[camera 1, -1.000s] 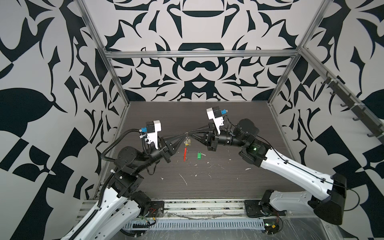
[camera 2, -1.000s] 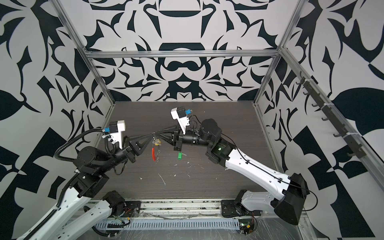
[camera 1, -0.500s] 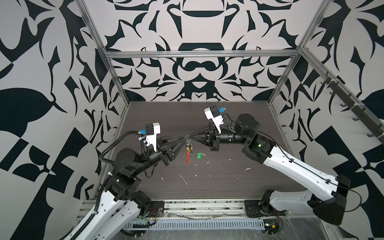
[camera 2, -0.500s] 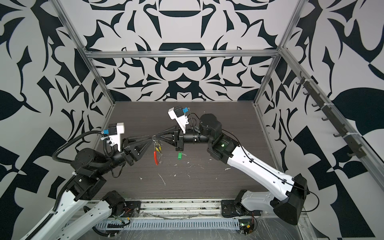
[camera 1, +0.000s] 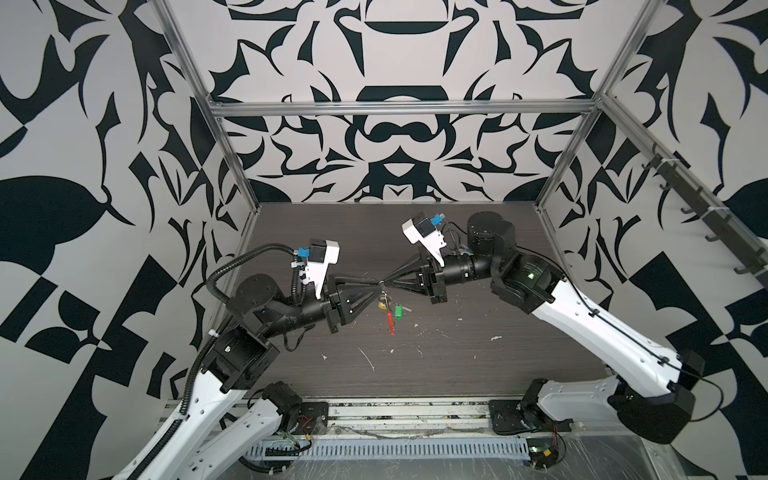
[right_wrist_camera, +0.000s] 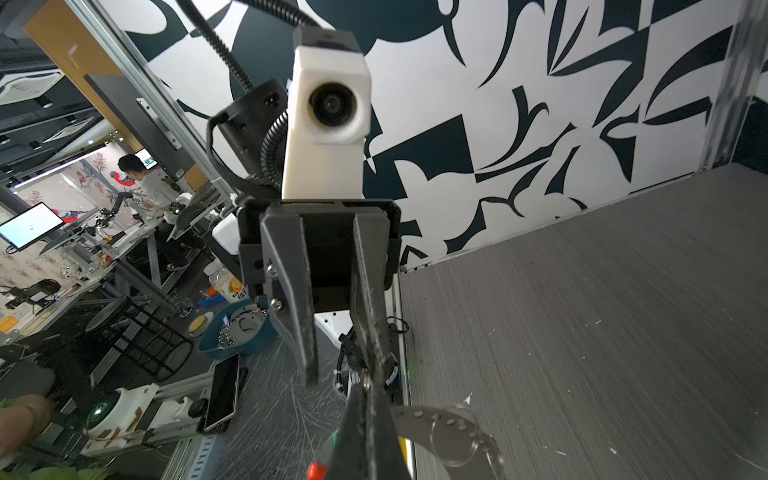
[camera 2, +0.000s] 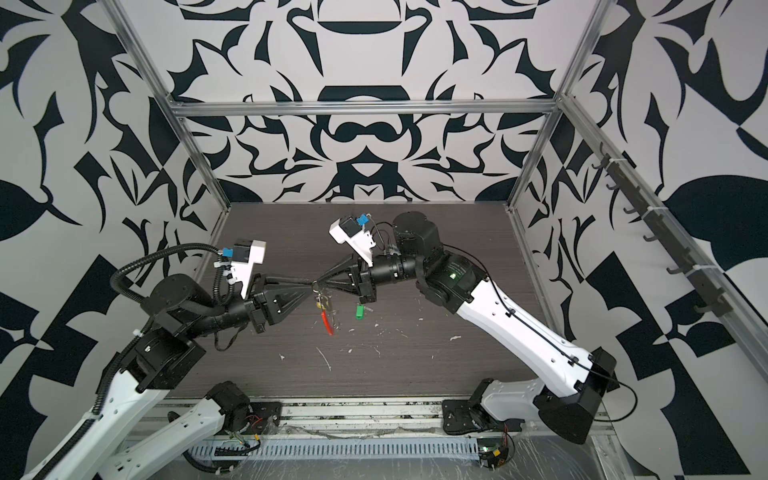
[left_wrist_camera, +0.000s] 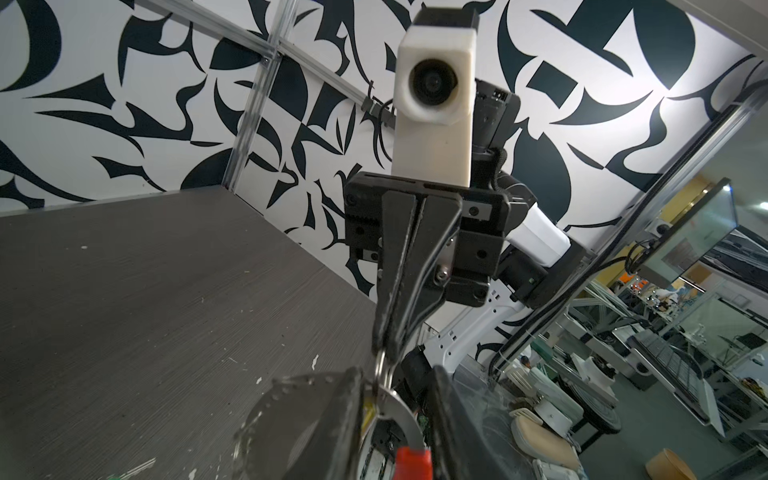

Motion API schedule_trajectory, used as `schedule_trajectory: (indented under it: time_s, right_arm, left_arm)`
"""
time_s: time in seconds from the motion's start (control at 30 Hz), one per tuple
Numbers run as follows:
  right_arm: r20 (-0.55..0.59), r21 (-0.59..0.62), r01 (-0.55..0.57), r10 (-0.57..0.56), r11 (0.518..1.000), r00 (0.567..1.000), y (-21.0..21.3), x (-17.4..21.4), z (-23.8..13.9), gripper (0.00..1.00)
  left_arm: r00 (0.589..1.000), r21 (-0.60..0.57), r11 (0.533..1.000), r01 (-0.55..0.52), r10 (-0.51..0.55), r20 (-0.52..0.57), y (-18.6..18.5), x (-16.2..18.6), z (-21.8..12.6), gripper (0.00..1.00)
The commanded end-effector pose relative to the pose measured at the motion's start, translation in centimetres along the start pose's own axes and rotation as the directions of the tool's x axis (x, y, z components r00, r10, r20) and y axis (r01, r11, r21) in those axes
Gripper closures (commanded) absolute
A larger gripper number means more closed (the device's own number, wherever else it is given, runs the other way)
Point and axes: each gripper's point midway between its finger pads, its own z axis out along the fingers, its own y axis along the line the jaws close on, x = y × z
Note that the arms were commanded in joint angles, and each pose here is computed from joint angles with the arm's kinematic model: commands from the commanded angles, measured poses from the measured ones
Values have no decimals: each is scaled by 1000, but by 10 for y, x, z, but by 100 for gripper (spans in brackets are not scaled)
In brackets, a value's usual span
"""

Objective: Remove the keys from the keyring

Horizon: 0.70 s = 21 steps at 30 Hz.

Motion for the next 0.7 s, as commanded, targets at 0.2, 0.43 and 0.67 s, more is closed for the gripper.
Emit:
schedule_trajectory:
  time_s: [0.2,0.43,0.67]
  right_arm:
    - [11,-33,75,-74,997,997,18,-13,-7,100]
    - [12,-22,75,-75,997,997,16,-14,-8,100]
    - [31,-30,69,-68,997,997,17,-18,-7,100]
  left_arm:
    - [999,34,999,15,-14,-49,-8,4,1,86]
    - [999,27,999,18,-17,-47,-7,3,1,96]
    - [999,30,999,29,-28,-41,-5,2,4,100]
